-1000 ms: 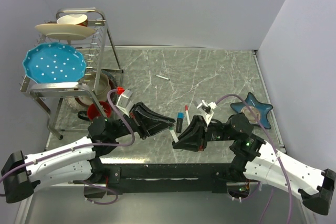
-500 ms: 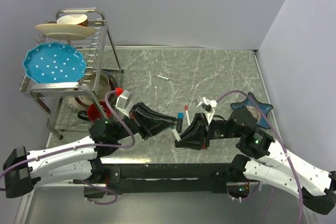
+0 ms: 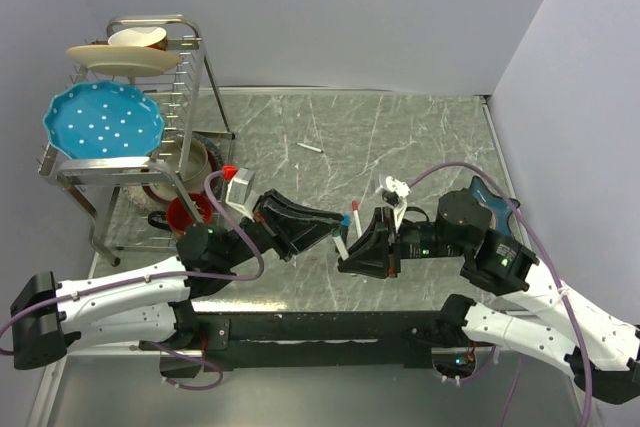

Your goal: Insert the pens into the pen caps

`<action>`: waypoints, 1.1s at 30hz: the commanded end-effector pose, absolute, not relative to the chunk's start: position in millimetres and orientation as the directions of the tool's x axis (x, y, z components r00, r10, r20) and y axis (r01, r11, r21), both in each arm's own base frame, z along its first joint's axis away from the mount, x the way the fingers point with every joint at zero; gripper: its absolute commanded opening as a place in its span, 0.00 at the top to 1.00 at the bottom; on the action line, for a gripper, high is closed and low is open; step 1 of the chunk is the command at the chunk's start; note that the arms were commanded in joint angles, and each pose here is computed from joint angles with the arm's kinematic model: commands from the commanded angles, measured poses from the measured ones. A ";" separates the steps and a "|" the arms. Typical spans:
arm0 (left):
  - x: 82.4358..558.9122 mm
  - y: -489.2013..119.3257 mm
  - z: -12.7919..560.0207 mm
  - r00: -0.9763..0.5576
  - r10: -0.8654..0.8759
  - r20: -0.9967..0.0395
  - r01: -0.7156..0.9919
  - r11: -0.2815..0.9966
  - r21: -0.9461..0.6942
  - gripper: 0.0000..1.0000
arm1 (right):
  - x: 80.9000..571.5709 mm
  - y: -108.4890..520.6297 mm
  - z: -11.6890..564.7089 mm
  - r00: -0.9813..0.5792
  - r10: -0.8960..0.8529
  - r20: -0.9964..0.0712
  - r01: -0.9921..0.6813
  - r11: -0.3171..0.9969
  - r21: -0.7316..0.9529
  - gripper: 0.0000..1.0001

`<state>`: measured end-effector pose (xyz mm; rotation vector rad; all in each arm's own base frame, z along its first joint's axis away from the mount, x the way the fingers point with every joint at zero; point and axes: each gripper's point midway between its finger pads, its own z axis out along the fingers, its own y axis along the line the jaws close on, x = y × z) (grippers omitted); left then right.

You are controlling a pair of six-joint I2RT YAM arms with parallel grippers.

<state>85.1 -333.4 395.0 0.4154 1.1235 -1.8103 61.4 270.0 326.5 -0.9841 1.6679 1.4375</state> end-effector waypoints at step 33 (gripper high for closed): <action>175.5 -329.7 308.9 -0.568 -0.138 -0.811 0.651 0.528 -0.546 0.99 | 127.0 248.3 319.6 -0.320 0.145 -0.936 -0.876 0.331 0.351 0.38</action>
